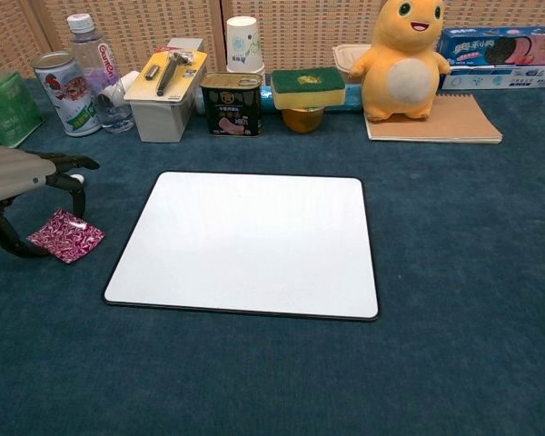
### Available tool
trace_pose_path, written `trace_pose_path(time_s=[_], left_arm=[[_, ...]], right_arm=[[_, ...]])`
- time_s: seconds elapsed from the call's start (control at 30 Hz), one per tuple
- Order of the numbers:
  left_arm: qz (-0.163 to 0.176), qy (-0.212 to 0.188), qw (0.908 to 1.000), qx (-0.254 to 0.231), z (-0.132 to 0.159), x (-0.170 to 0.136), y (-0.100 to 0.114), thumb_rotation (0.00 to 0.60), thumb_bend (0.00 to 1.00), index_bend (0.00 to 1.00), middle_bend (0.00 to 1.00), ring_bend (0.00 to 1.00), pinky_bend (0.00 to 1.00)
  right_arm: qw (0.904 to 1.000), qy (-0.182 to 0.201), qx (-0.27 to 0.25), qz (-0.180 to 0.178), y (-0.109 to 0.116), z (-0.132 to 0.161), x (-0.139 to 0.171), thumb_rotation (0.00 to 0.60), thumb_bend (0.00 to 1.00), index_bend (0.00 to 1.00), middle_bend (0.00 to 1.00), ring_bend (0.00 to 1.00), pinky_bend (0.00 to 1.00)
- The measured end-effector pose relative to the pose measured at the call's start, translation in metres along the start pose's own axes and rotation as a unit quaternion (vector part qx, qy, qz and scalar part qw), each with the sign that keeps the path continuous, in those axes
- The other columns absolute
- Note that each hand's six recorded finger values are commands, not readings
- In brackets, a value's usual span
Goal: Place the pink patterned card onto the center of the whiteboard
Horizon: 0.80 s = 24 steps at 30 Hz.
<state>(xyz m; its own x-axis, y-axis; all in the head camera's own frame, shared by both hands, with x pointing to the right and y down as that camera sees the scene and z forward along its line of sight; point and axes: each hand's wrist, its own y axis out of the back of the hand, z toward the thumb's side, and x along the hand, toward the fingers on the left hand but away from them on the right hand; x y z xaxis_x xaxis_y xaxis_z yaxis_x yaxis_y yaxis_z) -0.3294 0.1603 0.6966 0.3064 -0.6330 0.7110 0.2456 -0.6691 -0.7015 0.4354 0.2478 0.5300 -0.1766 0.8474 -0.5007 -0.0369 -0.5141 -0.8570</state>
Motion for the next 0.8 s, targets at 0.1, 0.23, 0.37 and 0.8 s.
trace_pose_path(time_s=[0.1,0.23,0.37,0.8], left_arm=[[0.014,-0.007,0.9999,0.0,0.007,-0.002,0.014,0.6,0.2,0.48,0.0,0.0,0.07],[0.03,-0.017,0.9994,0.0,0.019,-0.006,0.035,0.6,0.2,0.48,0.0,0.0,0.07],[0.039,-0.024,0.9989,-0.01,0.033,-0.007,0.056,0.6,0.2,0.48,0.0,0.0,0.07],[0.027,-0.049,0.9983,-0.016,0.118,0.036,0.095,0.6,0.19,0.48,0.0,0.0,0.07]], right_arm=[[1.0,-0.001,-0.002,0.001,0.0,0.0,0.0,0.6,0.01,0.23,0.0,0.0,0.0],[1.0,-0.001,-0.005,0.002,0.001,-0.001,0.0,0.6,0.01,0.23,0.0,0.0,0.0],[1.0,-0.001,-0.007,0.003,0.002,-0.002,0.0,0.6,0.01,0.23,0.0,0.0,0.0],[0.9996,-0.001,-0.029,0.005,0.007,-0.008,-0.003,0.6,0.01,0.23,0.0,0.0,0.0]])
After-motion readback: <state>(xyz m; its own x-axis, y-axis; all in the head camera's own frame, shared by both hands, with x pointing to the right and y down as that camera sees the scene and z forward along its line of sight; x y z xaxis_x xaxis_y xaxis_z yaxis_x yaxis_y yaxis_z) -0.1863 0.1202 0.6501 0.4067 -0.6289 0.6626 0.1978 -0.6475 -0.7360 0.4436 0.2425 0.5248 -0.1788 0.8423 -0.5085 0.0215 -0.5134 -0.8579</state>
